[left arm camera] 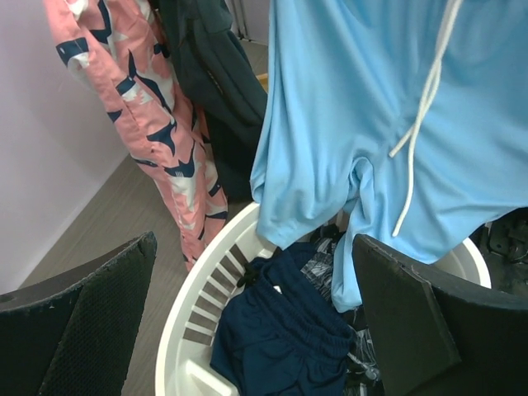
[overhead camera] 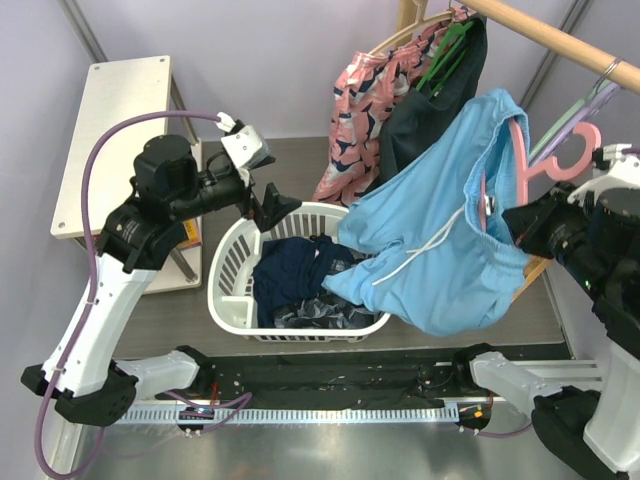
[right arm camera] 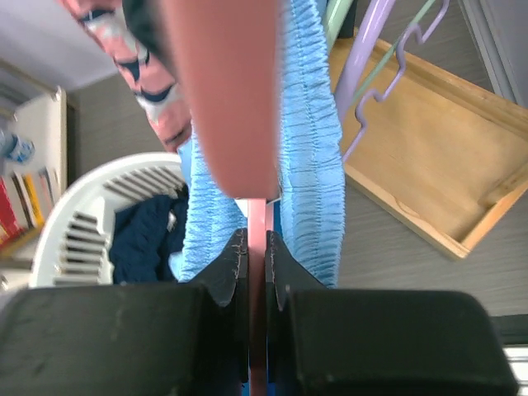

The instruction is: Place the shorts on the hanger

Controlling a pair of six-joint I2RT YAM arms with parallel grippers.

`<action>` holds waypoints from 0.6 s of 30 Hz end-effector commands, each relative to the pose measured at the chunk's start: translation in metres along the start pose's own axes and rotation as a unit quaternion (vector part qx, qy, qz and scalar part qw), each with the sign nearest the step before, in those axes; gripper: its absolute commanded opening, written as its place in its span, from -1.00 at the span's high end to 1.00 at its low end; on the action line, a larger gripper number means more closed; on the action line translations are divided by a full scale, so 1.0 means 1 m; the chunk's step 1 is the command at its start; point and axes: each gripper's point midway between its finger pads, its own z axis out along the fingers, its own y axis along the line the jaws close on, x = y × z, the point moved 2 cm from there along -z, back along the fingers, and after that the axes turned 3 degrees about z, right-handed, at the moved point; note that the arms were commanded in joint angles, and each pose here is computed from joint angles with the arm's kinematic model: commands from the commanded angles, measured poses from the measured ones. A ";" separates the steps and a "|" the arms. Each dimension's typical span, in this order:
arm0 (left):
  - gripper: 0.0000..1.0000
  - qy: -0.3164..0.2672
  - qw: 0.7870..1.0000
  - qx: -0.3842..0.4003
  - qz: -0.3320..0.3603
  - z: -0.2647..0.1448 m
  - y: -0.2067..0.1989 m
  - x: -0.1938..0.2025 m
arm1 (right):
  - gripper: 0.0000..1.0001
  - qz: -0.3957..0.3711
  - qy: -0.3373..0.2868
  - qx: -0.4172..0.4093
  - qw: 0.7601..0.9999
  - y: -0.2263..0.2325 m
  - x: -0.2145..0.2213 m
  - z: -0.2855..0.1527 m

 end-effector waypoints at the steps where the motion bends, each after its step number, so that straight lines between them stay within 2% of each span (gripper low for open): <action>1: -1.00 -0.033 0.999 0.002 0.015 -0.008 -0.004 -0.012 | 0.99 0.095 -0.076 -0.012 0.992 0.028 -0.056 0.024; 5: -1.00 -0.033 0.999 0.000 0.021 -0.012 -0.006 -0.008 | 0.99 0.108 -0.115 0.038 0.987 0.019 -0.079 0.044; 11: -0.99 -0.031 0.999 0.002 0.025 -0.010 -0.007 0.000 | 0.98 0.129 -0.144 -0.029 0.981 0.050 -0.104 0.066; 15: -1.00 -0.035 0.999 0.004 0.026 -0.009 -0.007 -0.001 | 0.98 0.151 -0.133 -0.011 0.979 0.055 -0.110 0.093; 18: -1.00 -0.038 0.999 0.010 0.026 -0.008 -0.009 -0.001 | 0.98 0.158 -0.152 -0.010 0.976 0.059 -0.123 0.106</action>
